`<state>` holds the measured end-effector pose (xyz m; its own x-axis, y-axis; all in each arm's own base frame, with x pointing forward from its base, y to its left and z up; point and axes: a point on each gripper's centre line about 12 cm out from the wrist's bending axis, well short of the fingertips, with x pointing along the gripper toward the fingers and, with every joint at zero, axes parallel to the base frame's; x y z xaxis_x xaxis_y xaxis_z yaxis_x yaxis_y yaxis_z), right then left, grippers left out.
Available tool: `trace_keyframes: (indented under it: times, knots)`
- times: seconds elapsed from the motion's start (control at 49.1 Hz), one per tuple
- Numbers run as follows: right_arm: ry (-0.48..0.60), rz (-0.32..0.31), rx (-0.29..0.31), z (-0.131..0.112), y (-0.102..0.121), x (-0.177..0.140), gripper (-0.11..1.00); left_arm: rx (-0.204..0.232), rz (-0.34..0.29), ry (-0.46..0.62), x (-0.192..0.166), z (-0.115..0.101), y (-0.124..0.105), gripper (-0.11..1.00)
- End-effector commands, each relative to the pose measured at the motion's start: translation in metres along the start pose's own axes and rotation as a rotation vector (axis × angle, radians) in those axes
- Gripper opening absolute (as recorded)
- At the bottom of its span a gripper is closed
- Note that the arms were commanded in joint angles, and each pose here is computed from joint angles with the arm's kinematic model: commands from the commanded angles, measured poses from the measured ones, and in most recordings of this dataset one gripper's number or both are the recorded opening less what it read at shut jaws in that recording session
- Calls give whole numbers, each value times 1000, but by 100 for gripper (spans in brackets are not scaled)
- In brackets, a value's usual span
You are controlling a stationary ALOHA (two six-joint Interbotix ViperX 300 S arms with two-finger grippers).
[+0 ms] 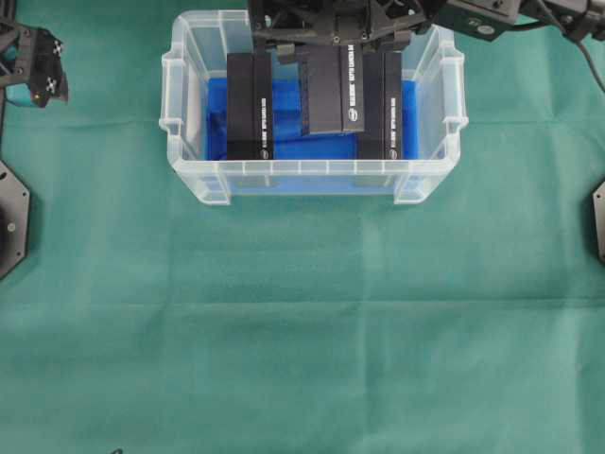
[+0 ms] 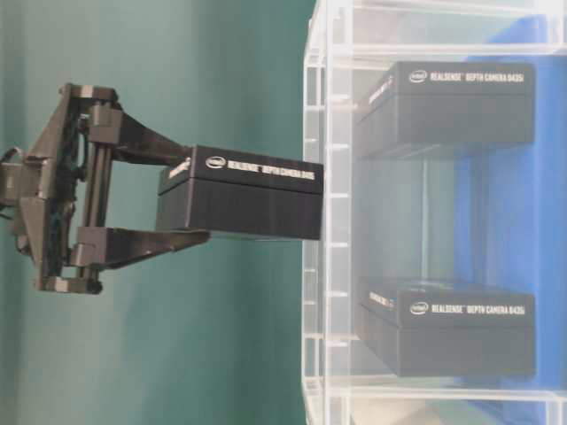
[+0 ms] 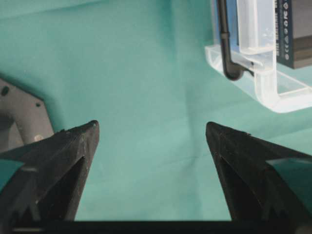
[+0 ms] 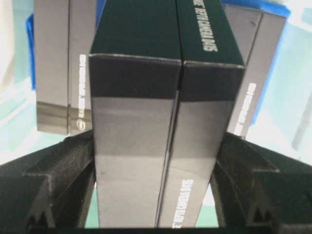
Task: Take out the box from the case.
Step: 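Lift the middle black box upward out of the case with right gripper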
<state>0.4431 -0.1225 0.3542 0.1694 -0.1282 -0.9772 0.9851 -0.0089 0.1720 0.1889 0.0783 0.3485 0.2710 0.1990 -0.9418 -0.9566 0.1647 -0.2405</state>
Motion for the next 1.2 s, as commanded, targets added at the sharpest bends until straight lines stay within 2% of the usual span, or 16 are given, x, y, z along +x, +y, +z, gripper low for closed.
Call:
trace_keyframes:
  times: [0.0,1.181]
  knots:
    - [-20,91,7,1,-6,-41,68,-4,-14,-12,-5,2,-1,90]
    - [-21,96,6,1,-6,-45,68,-4,-12,-13,-4,2,0,90]
